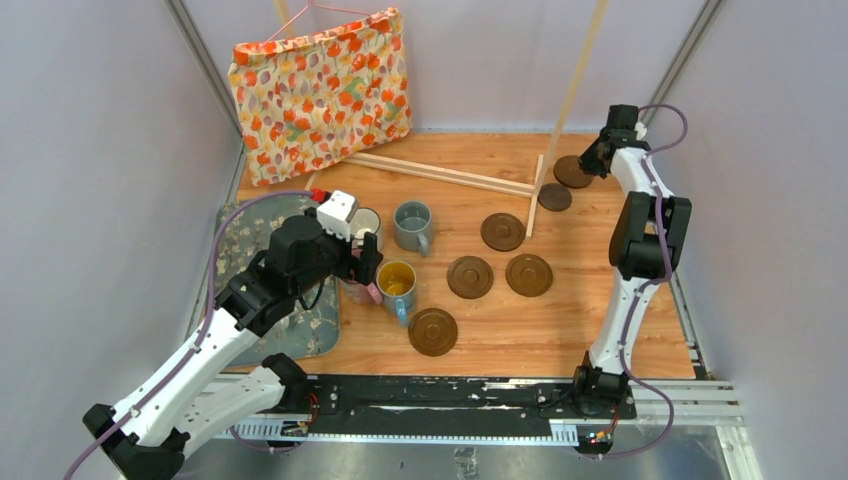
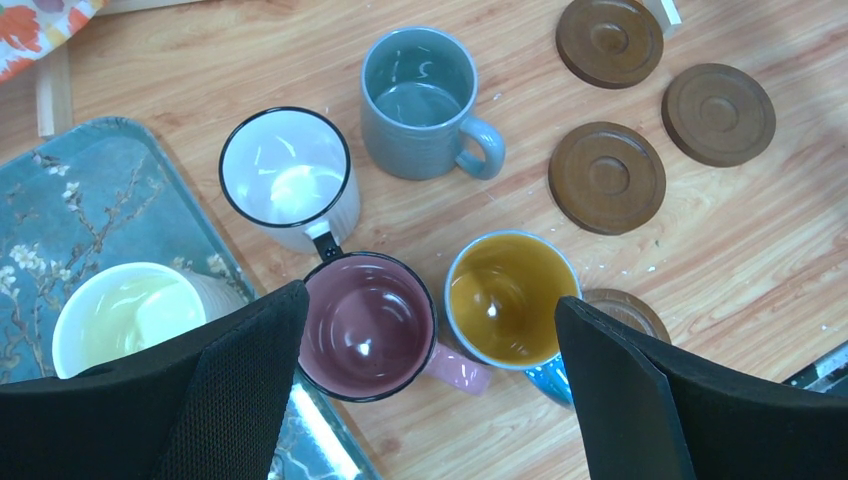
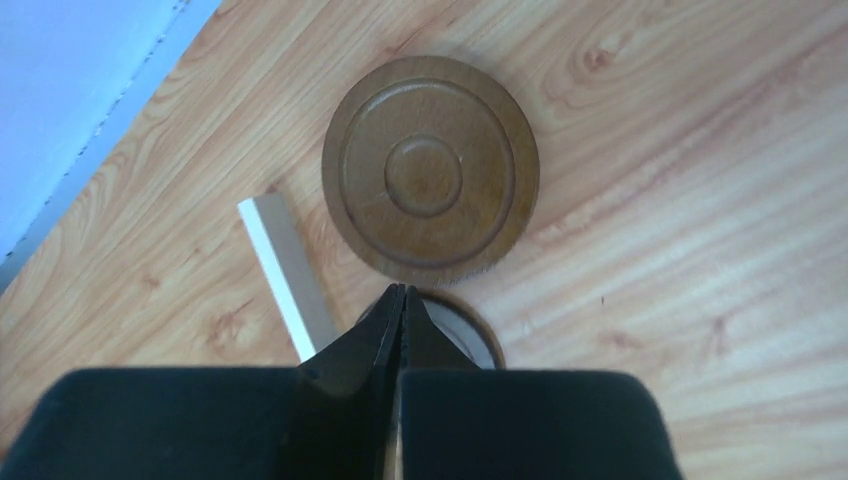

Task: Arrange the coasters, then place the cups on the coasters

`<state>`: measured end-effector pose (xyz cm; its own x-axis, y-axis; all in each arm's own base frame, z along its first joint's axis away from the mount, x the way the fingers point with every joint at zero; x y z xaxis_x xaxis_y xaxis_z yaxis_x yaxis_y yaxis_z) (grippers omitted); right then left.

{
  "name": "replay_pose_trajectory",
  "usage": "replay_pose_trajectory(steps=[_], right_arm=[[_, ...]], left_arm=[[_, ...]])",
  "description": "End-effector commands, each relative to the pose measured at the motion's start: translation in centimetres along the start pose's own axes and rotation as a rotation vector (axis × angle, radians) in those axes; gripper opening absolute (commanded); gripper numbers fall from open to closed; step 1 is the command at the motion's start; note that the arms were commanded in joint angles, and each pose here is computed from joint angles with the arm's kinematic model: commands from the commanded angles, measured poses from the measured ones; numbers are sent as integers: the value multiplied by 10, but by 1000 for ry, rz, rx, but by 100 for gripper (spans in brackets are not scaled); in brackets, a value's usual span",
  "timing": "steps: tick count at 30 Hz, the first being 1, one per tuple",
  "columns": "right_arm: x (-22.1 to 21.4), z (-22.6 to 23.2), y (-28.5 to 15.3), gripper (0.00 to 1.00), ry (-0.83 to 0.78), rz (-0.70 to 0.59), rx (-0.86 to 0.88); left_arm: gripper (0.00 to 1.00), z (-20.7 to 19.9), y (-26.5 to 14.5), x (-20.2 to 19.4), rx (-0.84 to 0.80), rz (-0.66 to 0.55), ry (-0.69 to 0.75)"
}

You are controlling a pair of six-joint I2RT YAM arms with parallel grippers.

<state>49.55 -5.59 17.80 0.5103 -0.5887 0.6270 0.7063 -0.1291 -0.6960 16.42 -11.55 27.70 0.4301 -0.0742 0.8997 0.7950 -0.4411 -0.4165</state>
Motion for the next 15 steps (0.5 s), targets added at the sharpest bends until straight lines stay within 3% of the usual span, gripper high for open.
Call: replay_pose_trajectory(steps=[1, 7, 15], right_arm=[[1, -13, 25, 0, -22, 78, -19], [-3, -13, 60, 0, -44, 141, -12], [-18, -31, 76, 0, -74, 211, -133]], left_arm=[[100, 0, -1, 3, -9, -21, -8], [100, 1, -1, 2, -1, -18, -6], [100, 1, 0, 1, 2, -12, -5]])
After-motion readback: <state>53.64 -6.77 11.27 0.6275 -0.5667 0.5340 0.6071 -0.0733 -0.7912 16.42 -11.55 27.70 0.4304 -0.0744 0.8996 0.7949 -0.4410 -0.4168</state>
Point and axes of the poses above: each gripper's point midway between its finger pads, its own y axis out along the fingers, its own z axis along the line the jaws close on, x = y × z, the point moved 9 cm from there along -y, back along the fingers, and after that the axes turned 4 degrees about -y, right-handed, at the moved point
